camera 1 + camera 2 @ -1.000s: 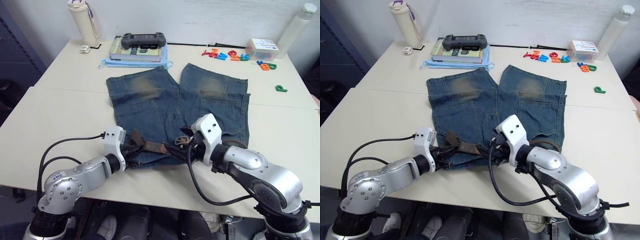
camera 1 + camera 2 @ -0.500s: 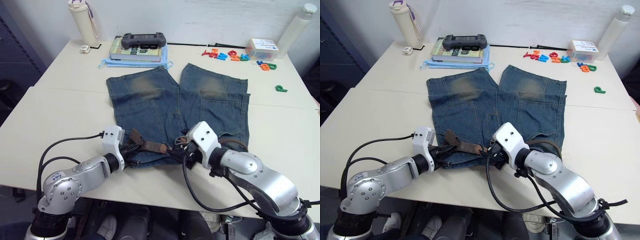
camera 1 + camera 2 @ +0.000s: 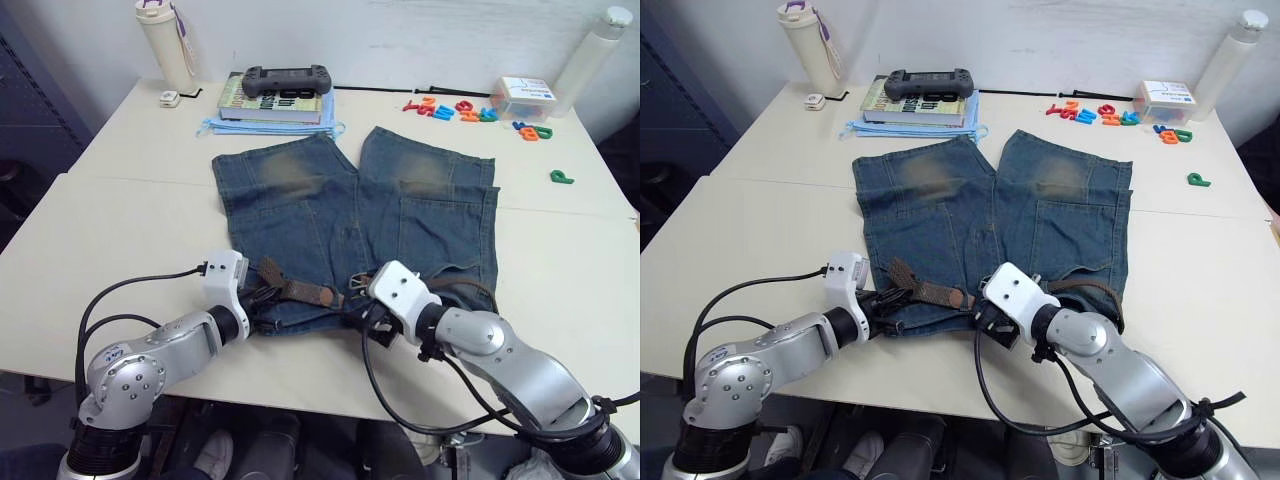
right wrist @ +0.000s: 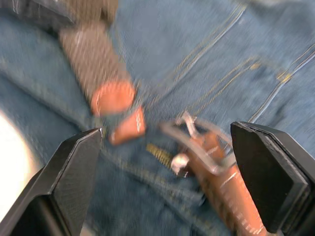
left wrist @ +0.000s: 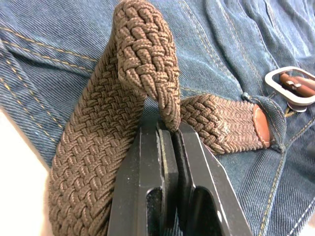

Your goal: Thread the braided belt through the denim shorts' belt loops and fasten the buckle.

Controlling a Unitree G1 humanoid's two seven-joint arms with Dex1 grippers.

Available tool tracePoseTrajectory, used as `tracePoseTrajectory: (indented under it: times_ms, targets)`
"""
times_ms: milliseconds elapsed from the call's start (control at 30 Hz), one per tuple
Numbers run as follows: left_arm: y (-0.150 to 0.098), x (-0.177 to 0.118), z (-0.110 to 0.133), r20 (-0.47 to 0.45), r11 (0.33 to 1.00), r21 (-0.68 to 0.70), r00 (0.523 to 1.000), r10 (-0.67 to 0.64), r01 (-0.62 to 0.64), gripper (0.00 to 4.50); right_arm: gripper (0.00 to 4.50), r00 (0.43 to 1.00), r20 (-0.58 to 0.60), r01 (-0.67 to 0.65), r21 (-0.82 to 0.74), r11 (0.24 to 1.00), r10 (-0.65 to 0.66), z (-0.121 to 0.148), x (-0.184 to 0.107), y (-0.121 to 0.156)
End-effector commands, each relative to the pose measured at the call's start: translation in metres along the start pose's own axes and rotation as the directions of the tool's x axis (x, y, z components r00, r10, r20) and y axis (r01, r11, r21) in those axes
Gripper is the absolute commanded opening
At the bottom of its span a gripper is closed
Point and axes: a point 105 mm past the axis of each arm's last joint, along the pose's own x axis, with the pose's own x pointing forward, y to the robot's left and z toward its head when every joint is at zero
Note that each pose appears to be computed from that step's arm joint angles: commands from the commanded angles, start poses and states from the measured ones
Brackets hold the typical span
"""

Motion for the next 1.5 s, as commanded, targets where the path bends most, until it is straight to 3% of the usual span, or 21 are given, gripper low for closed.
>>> tracePoseTrajectory:
  times_ms: [33, 167, 400, 667, 833, 967, 1200, 1333, 1500]
  targets:
    - [0.014, -0.003, 0.012, 0.046, 0.995, -0.028, 0.995, 0.093, -0.091, 0.0, 4.45, 0.999, 0.028, -0.028, -0.005, 1.0, 0.028, 0.008, 0.002, 0.011]
    - [0.015, -0.003, 0.014, 0.047, 0.994, -0.045, 0.994, 0.101, -0.099, 0.0, 4.45, 0.999, 0.036, -0.041, -0.001, 0.999, 0.041, 0.011, 0.004, 0.016]
    - [-0.003, -0.002, 0.009, 0.016, 0.998, -0.054, 1.0, 0.021, -0.02, 0.0, 4.45, 0.999, 0.037, -0.033, 0.003, 0.999, 0.033, 0.012, 0.004, 0.015]
    - [-0.025, -0.004, -0.018, -0.096, 0.984, -0.164, 0.991, -0.091, 0.075, 0.0, 4.45, 0.999, 0.031, -0.035, 0.008, 0.999, 0.034, 0.011, 0.001, 0.015]
    - [-0.035, -0.007, -0.025, -0.131, 0.981, -0.149, 0.98, -0.148, 0.128, 0.0, 4.45, 0.999, 0.027, -0.046, 0.005, 0.999, 0.045, 0.011, 0.0, 0.015]
    - [-0.039, -0.006, -0.024, -0.137, 0.985, -0.066, 0.976, -0.169, 0.161, 0.0, 4.45, 0.998, 0.029, -0.053, -0.001, 0.999, 0.053, 0.011, 0.001, 0.015]
    - [-0.038, 0.01, -0.012, -0.125, 0.954, 0.207, 0.973, -0.192, 0.215, 0.0, 4.45, 0.994, 0.104, -0.034, 0.002, 0.999, 0.034, 0.029, -0.002, 0.002]
    - [-0.035, 0.013, -0.012, -0.119, 0.942, 0.232, 0.968, -0.219, 0.242, 0.0, 4.45, 0.987, 0.148, -0.056, -0.027, 0.998, 0.059, 0.039, -0.013, -0.002]
    - [-0.036, 0.015, -0.015, -0.125, 0.927, 0.251, 0.959, -0.253, 0.277, 0.0, 4.45, 0.986, 0.137, -0.067, -0.176, 0.982, 0.092, 0.042, -0.035, -0.009]
